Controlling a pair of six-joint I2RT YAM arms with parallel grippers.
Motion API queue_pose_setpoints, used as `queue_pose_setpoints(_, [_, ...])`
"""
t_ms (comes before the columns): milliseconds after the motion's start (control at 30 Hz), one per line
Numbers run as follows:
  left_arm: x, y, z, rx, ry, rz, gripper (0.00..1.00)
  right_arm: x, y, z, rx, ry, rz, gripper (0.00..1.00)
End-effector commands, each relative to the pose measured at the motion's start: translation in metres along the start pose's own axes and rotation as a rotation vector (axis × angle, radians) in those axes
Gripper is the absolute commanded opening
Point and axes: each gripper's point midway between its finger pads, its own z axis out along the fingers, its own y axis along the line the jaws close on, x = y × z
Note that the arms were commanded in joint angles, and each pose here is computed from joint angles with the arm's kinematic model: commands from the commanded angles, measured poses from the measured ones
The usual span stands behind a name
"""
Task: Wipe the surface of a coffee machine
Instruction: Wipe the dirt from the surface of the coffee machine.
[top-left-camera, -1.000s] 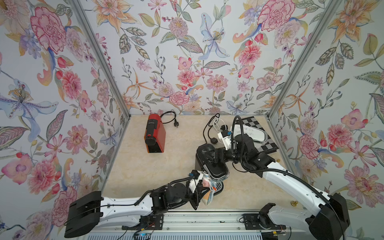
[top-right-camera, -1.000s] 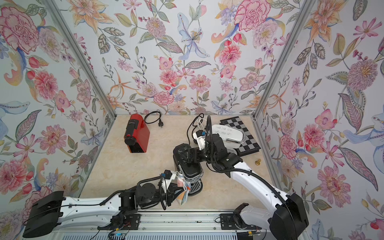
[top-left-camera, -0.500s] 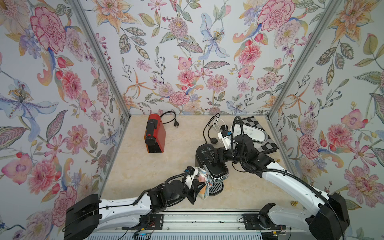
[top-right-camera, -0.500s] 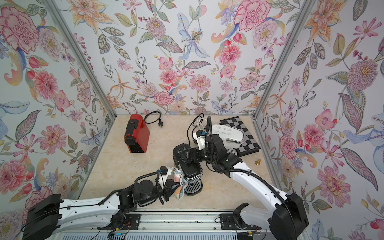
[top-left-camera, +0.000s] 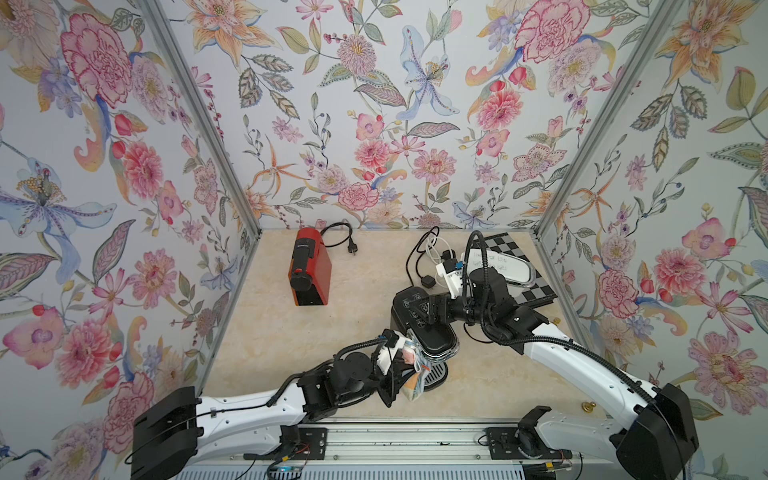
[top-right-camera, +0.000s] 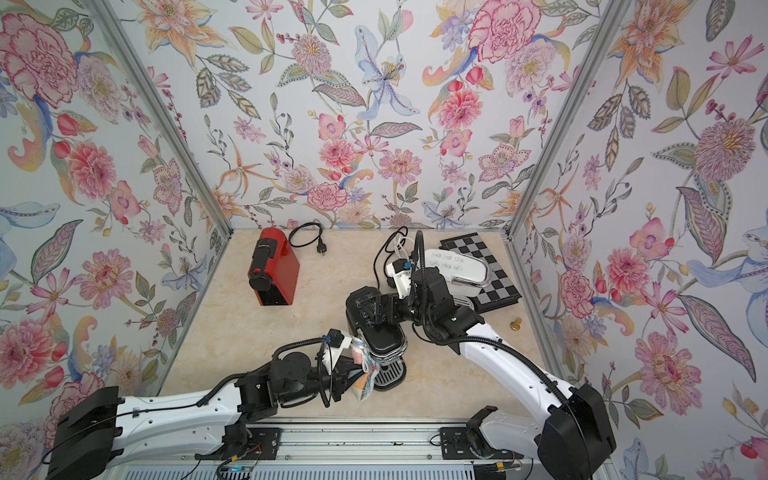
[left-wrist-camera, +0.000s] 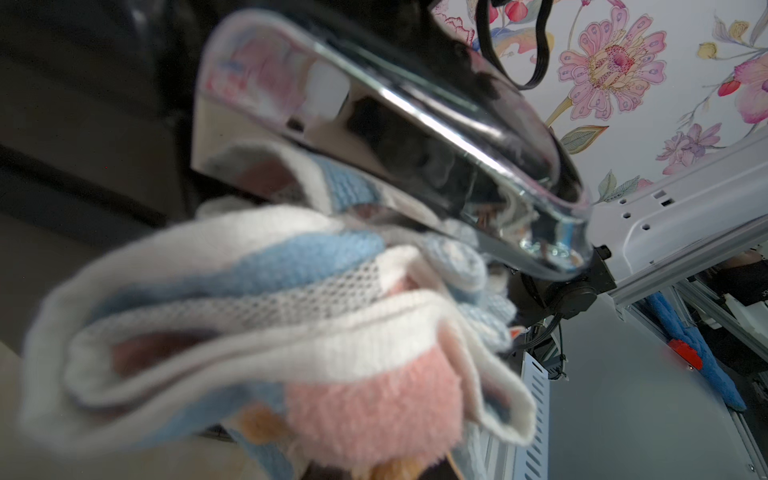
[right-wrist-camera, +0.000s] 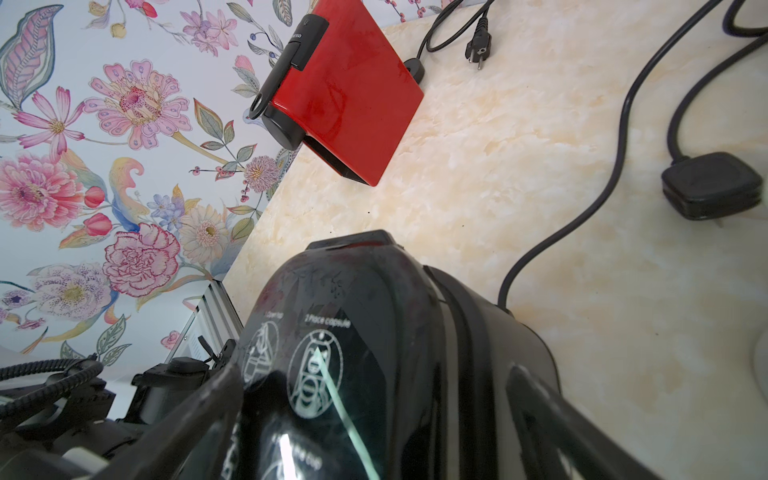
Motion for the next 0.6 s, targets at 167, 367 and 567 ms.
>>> queue_pose_setpoints(167, [-0.039, 0.047, -0.029, -0.152, -0.139, -0.021, 0.0, 0.049, -0.009, 0.016, 0.008, 0.184, 0.055, 1.0])
queue_pose_setpoints(367, [-0.058, 0.061, -0.05, -0.201, -0.194, -0.008, 0.0, 0.05, -0.011, 0.018, 0.014, 0.188, 0.059, 1.0])
queue_pose_setpoints(567, [-0.072, 0.075, -0.062, -0.208, -0.263, -0.028, 0.0, 0.056, -0.013, 0.017, 0.011, 0.198, 0.063, 1.0])
